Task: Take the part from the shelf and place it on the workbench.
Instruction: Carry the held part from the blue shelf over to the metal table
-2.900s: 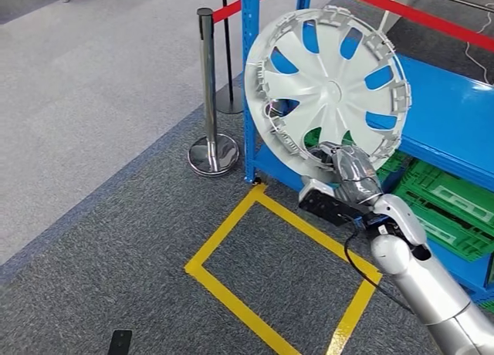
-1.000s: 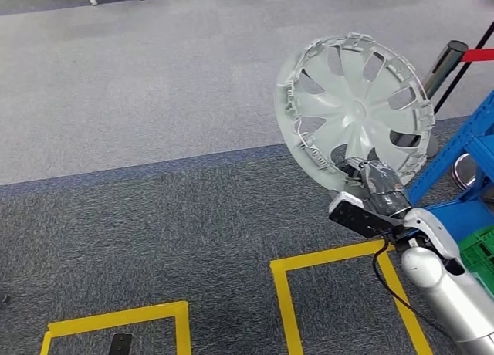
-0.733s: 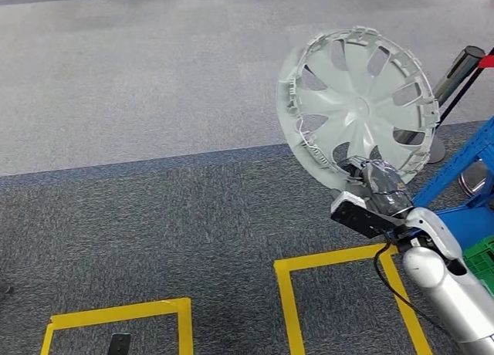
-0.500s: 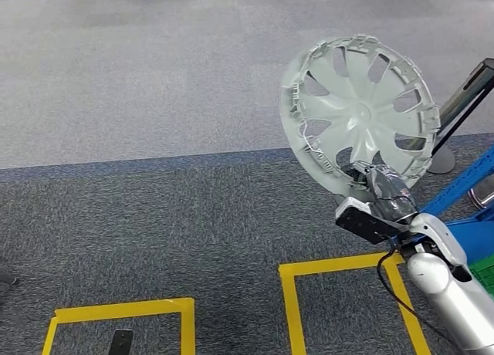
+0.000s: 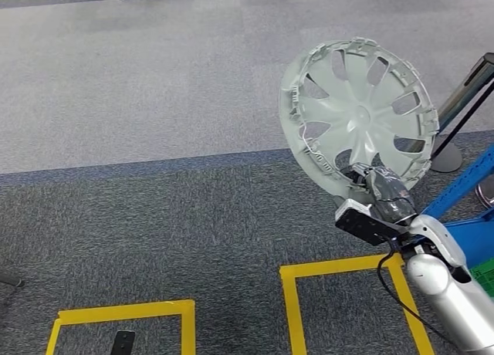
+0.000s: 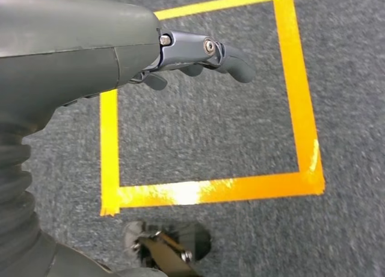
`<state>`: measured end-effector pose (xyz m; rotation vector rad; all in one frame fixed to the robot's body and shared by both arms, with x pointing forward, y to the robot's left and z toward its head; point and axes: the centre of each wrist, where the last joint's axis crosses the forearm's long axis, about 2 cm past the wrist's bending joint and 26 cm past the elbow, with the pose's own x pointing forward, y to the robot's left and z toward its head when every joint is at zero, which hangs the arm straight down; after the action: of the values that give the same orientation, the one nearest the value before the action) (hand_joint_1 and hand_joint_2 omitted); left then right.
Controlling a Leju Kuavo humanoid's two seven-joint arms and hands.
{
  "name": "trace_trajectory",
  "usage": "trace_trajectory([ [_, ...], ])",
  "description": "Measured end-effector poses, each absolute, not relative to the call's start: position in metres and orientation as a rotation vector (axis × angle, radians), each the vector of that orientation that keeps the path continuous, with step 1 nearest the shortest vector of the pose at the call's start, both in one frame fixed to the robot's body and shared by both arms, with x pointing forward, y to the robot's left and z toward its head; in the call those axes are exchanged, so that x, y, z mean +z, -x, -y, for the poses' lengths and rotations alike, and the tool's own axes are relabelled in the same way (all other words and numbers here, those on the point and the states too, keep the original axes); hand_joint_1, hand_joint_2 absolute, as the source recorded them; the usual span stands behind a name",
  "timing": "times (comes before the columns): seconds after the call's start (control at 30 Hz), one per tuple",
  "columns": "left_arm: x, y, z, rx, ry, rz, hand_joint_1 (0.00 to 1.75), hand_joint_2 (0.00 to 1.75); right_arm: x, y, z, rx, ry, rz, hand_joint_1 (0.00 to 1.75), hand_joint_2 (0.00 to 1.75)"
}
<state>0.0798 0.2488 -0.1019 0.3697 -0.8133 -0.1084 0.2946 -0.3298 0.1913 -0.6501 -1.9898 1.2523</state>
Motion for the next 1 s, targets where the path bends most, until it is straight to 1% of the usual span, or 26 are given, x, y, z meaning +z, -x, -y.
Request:
trace_trajectory([
  [1.0,-0.1028,-0.0773,-0.2518,-0.119,-0.349,0.821,0.0,1.75,0.184,-0.287,0.3302,1.273,0.655,1.983,1.75,1.75],
])
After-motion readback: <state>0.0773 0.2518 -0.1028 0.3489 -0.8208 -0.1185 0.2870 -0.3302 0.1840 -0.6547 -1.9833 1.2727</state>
